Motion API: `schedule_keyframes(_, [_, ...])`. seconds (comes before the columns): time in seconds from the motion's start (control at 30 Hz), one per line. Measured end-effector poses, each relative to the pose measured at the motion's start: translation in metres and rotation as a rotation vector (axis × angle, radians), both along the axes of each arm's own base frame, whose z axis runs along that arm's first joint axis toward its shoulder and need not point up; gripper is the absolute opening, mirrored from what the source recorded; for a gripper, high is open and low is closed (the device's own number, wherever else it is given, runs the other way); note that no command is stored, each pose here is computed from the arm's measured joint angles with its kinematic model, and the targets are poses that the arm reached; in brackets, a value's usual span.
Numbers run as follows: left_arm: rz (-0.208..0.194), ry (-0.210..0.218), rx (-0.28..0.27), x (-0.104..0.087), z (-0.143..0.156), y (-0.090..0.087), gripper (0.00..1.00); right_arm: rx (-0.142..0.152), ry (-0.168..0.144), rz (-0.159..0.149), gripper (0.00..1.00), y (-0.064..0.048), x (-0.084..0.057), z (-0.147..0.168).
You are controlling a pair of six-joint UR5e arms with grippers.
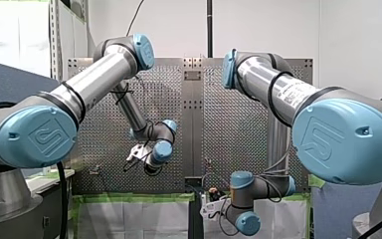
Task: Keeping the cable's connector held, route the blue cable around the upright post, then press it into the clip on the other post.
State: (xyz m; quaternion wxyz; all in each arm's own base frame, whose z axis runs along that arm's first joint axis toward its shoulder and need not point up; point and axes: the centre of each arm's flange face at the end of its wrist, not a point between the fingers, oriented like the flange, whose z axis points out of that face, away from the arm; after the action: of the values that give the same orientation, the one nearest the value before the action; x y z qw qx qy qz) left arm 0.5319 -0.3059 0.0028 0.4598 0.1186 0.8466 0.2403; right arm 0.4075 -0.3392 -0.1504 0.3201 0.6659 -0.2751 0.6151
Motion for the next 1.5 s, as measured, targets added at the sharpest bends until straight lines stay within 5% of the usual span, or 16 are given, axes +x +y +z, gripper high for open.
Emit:
schedule_keyframes(0.47, [-0.073, 0.076, -0.060, -0.012, -0.007, -0.014, 1.00, -0.003, -0.008, 0.049, 0.00, 0.003, 0.004, 0.001])
schedule_keyframes(0.7, [-0.108, 0.140, -0.091, -0.025, -0.036, -0.020, 1.00, -0.005, -0.015, 0.072, 0.00, 0.003, 0.006, 0.002])
schedule_keyframes(1.0, [-0.147, 0.137, -0.197, -0.032, -0.048, -0.037, 1.00, 0.000, -0.027, 0.099, 0.00, 0.004, 0.009, 0.003])
schedule_keyframes(1.5, [-0.197, 0.153, -0.358, -0.033, -0.051, -0.053, 1.00, 0.006, -0.048, 0.090, 0.00, 0.002, 0.009, 0.005])
